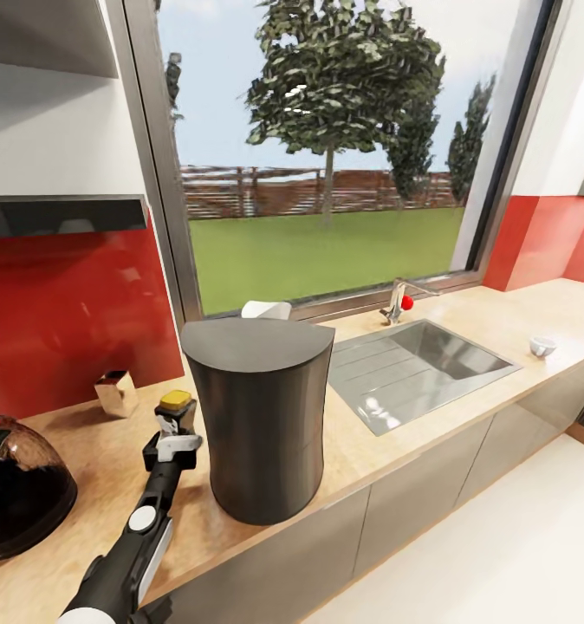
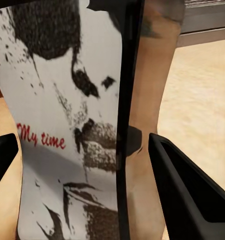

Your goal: Set up a coffee station on the kitchen countertop: keep the coffee maker on the countertop, move the bottle of coffee from the kitchen shelf to the counter next to the coffee maker, place a paper coffee filter on top of the coffee maker, put the saucer next to the coffee maker with the coffee cup on the saucer, and place the electric kettle next to the coffee maker.

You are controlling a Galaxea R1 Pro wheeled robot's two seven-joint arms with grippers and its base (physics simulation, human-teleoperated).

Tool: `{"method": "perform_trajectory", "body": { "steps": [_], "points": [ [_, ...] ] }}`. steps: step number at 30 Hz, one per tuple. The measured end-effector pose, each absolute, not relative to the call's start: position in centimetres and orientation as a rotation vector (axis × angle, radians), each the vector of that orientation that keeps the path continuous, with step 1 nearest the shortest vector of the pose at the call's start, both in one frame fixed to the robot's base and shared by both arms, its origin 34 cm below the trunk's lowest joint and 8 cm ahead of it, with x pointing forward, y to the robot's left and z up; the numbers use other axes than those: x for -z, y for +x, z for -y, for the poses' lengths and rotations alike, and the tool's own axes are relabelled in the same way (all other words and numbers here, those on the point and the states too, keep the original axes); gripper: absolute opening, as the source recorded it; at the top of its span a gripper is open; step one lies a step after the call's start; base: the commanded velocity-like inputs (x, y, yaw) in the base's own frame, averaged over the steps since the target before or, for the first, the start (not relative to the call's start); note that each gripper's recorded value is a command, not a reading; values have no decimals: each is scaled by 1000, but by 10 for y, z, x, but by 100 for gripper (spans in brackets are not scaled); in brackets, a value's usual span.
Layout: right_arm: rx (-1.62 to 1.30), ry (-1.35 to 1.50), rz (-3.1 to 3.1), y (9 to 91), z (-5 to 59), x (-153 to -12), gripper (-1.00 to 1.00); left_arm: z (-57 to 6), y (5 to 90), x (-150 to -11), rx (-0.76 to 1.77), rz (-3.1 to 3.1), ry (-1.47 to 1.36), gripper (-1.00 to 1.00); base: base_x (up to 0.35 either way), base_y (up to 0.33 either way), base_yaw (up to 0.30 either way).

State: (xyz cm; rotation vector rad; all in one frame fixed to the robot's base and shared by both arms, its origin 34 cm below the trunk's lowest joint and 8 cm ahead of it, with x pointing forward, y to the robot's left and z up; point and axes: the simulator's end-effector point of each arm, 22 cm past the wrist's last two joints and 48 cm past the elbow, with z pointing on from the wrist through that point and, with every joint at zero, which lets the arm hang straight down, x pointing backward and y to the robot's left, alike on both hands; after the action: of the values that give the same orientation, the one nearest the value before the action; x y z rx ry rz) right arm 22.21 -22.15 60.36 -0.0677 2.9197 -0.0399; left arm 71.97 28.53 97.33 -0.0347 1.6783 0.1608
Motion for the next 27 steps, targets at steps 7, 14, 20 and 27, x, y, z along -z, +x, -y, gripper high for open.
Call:
{"method": "perform_trajectory", "body": {
  "steps": [7,14,20,27],
  "points": [
    [42,-68,-2921,222,223,-603,100,-282,714,-967,-160,-1685,-21,100,0,0,0],
    [42,-68,-2921,221,223,-603,100,-282,713,-965,-160,-1690,-22,100,0,0,0],
    [43,-68,-2921,221,223,-603,100,-282,713,-965,-160,-1690,-22,100,0,0,0],
    [42,-68,-2921,222,223,-603,100,-282,713,-965,-160,-1690,-22,100,0,0,0]
  ]
}}
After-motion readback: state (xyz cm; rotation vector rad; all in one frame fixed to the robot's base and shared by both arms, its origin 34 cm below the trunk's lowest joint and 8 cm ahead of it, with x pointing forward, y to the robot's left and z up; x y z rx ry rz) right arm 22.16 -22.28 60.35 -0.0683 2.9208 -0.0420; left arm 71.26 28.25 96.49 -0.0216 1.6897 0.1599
